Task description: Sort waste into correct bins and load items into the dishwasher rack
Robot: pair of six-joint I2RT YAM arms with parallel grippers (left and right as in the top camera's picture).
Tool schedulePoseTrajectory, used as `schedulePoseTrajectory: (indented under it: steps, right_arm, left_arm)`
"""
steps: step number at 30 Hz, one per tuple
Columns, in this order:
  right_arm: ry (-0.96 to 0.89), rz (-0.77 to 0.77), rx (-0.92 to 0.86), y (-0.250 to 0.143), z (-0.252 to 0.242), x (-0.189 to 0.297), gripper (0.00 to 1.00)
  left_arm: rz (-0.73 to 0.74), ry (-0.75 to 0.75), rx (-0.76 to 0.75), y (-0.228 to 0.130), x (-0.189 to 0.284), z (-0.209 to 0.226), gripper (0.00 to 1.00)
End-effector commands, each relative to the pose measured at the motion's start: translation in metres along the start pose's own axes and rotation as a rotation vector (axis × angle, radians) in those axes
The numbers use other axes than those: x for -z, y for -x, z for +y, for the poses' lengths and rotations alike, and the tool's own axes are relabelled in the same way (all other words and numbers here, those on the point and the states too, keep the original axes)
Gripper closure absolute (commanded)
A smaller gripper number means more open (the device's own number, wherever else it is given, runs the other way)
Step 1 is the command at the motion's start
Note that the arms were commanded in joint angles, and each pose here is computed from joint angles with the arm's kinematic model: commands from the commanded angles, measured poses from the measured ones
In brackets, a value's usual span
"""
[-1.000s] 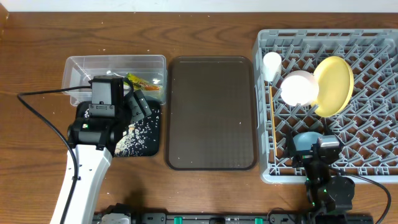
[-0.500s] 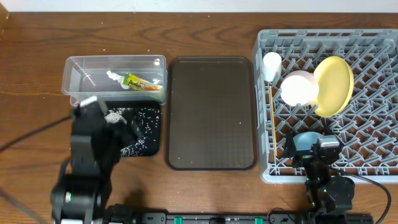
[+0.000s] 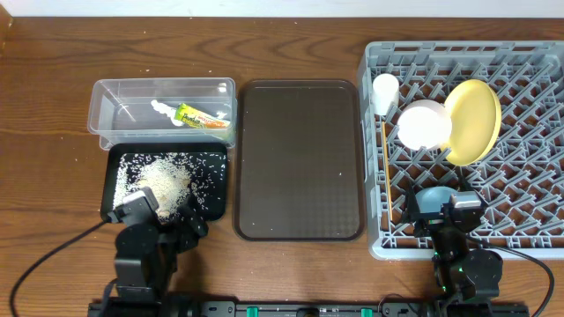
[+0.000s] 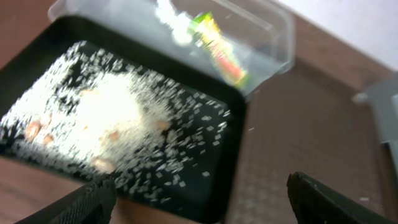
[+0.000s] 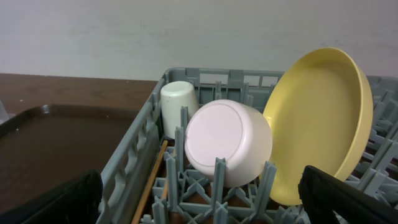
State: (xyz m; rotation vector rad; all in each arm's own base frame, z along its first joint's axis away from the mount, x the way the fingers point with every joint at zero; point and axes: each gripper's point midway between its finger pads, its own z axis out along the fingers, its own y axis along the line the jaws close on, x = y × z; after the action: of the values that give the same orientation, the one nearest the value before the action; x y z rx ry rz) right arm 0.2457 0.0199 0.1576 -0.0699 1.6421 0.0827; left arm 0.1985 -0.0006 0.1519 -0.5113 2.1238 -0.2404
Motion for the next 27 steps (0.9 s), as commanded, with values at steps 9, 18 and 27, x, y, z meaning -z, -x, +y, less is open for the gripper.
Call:
schedulePoseTrajectory:
  steps: [9,18,27]
  right_arm:
    - [-0.025,-0.002,-0.015,0.000,-0.006,0.000,0.01]
    - [-0.025,-0.002,-0.015,0.000,-0.006,0.000,0.01]
    - [-0.025,-0.002,-0.015,0.000,-0.006,0.000,0.01]
  left_arm:
    - [-0.208,-0.043,0.012,-0.001,-0.035,0.010,0.10]
    - [-0.574,-0.241,0.056,0.053,-0.020,-0.019,0.10]
    - [-0.527,-0.204,0.054,0.038,-0.032,-0.008,0.10]
